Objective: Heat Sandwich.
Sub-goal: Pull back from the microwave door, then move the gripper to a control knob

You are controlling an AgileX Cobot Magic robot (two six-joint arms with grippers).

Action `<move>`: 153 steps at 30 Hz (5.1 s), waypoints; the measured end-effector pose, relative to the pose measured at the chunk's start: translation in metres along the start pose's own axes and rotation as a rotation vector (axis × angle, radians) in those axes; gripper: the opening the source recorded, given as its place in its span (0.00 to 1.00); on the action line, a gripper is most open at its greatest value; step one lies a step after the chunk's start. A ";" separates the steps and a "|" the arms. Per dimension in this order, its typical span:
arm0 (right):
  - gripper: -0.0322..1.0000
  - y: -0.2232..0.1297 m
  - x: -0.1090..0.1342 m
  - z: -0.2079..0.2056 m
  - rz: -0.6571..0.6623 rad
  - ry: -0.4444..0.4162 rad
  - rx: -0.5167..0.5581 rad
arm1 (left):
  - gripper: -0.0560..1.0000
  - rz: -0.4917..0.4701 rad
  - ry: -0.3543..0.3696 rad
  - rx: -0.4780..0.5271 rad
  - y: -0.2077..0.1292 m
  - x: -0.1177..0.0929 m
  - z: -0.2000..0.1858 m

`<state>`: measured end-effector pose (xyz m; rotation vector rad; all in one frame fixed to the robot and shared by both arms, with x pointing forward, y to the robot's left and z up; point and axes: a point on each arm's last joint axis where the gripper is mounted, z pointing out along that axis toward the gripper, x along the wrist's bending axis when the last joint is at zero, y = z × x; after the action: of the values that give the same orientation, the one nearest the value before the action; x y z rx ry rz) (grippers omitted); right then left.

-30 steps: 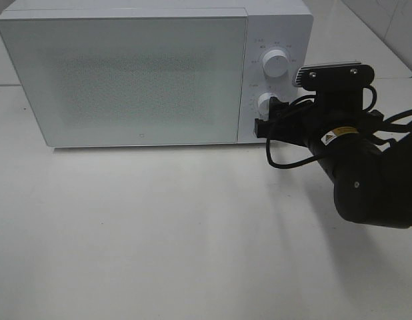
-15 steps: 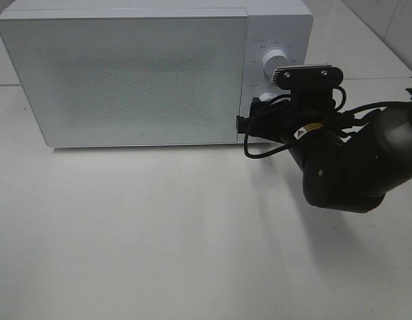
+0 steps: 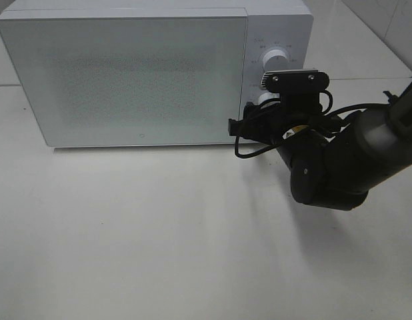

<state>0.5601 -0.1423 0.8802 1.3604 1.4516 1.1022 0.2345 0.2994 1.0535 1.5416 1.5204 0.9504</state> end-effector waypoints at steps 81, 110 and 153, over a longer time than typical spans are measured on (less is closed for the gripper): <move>0.45 0.004 0.008 -0.004 1.032 -0.008 -0.058 | 0.99 0.000 0.000 0.000 0.000 0.000 0.000; 0.46 0.004 0.008 -0.004 1.717 0.004 -0.068 | 0.99 0.000 0.000 0.000 0.000 0.000 0.000; 0.81 0.006 0.011 -0.006 1.607 0.045 -0.078 | 0.99 0.000 0.000 0.000 0.000 0.000 0.000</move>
<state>0.5549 -0.1320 0.8871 2.4456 0.0132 2.0287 0.2345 0.2994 1.0535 1.5416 1.5204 0.9504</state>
